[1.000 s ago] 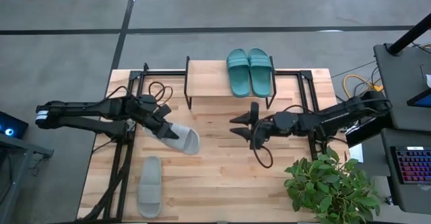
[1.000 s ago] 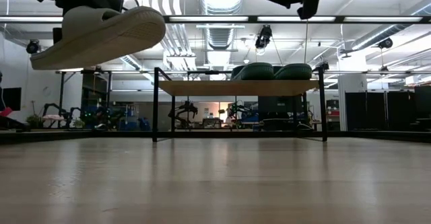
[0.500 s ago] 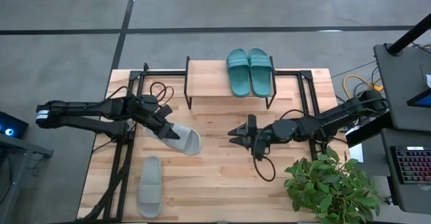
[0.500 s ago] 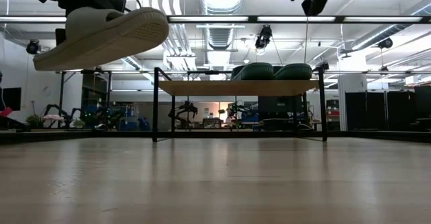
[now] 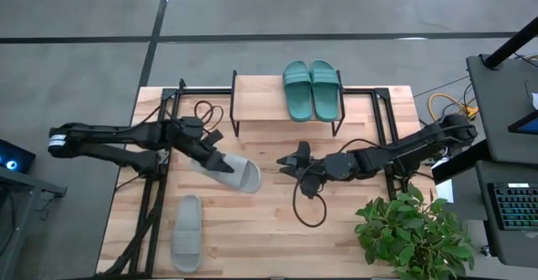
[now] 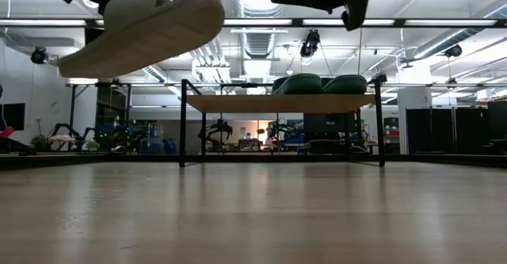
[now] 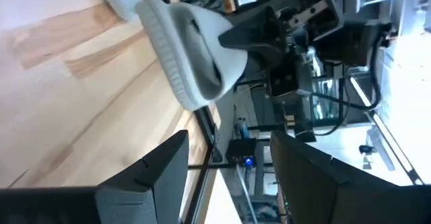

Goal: Pick and place slides into the shelf
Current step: Put the top gray slide on the shelf

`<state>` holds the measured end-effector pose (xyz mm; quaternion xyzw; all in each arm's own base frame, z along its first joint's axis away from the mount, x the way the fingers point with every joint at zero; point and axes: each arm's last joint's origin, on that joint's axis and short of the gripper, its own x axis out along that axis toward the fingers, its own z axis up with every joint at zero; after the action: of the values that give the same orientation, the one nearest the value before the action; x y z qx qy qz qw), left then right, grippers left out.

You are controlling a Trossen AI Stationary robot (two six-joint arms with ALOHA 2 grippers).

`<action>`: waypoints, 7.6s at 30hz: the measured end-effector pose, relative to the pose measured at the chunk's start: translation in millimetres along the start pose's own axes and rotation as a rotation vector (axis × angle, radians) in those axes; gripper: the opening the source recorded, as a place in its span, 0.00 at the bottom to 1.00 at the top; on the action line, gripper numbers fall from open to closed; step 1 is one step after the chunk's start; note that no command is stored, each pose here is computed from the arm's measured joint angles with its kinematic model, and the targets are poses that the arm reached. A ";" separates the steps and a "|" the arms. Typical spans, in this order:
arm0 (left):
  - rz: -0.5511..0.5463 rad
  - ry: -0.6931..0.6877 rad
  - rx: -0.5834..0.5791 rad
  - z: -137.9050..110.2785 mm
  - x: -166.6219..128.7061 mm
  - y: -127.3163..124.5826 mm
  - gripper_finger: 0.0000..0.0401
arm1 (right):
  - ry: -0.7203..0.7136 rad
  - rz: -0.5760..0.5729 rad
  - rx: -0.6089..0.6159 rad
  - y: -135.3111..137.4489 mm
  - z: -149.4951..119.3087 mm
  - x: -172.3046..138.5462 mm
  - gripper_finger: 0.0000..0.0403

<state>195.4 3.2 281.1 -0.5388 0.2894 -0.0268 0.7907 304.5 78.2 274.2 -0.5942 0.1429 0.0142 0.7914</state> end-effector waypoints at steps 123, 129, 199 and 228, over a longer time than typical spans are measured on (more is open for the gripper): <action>-0.003 0.129 0.324 50.3 33.2 -54.8 0.29 | 0.092 -0.014 -0.332 25.0 23.9 23.1 0.06; -0.033 0.166 0.321 48.4 31.2 -55.8 0.41 | 0.107 -0.016 -0.333 25.0 23.5 23.0 0.06; 0.035 -0.851 1.148 -36.9 -91.1 26.1 0.44 | 0.383 -0.200 0.004 7.2 21.8 18.2 0.05; -0.225 -1.015 1.049 -52.5 -95.2 43.9 0.44 | 0.280 -0.372 0.283 -11.1 26.7 16.0 0.06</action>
<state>78.9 11.4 270.6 -0.0625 -0.2200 0.0098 0.9734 327.6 97.9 287.5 -0.4900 0.1401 -0.2338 0.8280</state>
